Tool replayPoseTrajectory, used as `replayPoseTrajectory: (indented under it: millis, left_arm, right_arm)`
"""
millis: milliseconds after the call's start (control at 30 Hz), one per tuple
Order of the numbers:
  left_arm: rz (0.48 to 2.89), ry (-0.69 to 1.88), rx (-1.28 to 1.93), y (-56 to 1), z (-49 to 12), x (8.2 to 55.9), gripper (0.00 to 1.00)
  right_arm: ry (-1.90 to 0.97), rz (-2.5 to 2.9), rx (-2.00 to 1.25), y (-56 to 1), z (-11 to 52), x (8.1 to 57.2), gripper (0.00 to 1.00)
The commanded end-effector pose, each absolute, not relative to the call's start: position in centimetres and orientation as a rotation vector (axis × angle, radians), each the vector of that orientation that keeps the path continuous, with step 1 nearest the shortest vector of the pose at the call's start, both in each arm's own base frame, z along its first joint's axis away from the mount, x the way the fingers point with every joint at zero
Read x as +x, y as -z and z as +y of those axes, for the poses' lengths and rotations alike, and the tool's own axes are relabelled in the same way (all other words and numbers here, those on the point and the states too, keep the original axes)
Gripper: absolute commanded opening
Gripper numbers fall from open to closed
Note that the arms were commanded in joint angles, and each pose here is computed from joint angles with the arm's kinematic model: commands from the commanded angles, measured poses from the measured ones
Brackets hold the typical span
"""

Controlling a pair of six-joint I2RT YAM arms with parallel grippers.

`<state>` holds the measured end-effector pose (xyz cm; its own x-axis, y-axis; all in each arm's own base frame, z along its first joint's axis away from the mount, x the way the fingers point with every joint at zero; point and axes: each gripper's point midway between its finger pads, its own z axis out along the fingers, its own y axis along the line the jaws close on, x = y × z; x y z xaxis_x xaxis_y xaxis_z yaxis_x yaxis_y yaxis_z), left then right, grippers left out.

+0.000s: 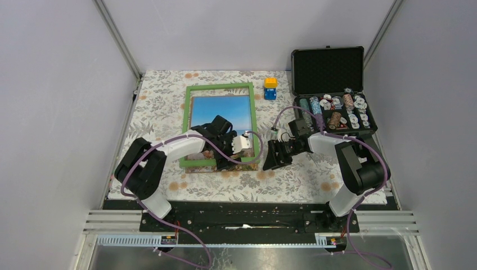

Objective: Take the photo out of the frame

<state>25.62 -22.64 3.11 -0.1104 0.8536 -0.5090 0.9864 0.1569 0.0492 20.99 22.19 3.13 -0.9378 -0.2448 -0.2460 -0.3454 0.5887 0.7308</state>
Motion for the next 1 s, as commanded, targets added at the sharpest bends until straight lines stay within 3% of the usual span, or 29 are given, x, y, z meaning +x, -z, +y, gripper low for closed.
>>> replayPoseTrajectory:
  millis: [0, 333, 967]
  left_arm:
    - [1.996, 0.458, 1.722, -3.9, -23.5, 26.5, 0.93]
    - [1.942, 0.386, 1.747, -3.7, -23.0, 26.8, 0.99]
    - [1.866, 0.416, 1.84, -3.5, -23.5, 24.9, 0.99]
  right_arm:
    - [-1.264, 2.672, -0.518, -3.6, 22.3, 22.0, 0.72]
    - [-1.263, 2.679, -0.516, -3.4, 22.4, 22.1, 0.72]
    - [-1.261, 2.69, -0.516, -3.3, 22.3, 22.0, 0.74]
